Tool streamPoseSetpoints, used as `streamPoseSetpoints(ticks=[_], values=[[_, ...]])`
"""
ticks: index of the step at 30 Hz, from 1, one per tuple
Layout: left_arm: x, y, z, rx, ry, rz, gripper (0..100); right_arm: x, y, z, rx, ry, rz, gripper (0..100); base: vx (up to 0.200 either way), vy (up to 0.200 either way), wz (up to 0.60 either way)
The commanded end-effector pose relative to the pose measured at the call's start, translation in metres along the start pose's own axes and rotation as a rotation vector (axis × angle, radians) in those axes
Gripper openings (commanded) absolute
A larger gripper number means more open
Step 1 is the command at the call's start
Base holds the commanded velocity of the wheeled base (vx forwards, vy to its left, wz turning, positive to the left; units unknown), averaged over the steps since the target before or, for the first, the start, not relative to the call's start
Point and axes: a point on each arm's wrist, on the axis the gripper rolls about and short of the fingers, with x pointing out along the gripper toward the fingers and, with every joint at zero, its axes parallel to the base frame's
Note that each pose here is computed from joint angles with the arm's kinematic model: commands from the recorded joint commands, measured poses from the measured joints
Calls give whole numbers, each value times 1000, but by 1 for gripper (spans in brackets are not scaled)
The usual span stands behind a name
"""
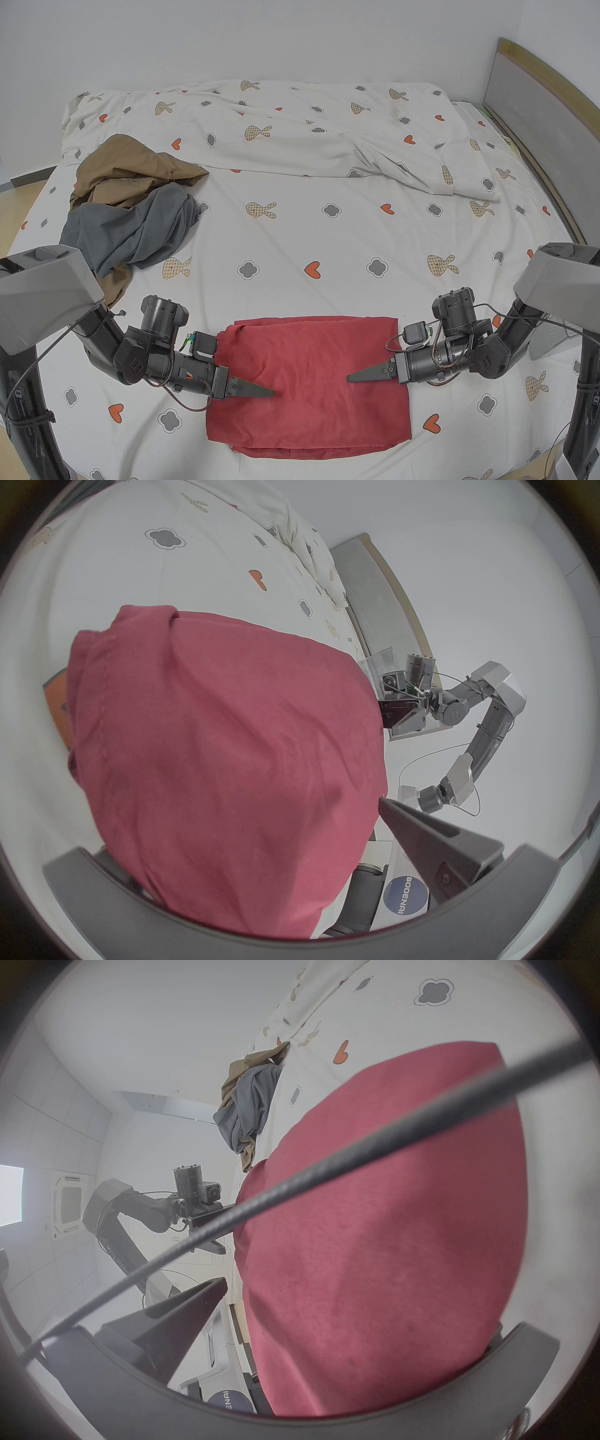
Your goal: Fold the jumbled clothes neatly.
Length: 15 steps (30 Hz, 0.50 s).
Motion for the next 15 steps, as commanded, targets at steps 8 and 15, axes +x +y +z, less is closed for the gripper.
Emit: streamPoseSetpoints(ticks=[8, 15], values=[[10, 3, 2, -15, 13, -10, 100, 8, 9, 4, 16, -3, 63, 100, 0, 0, 0], [10, 2, -2, -24, 22, -9, 100, 7, 7, 8, 16, -2, 91, 100, 0, 0, 0]])
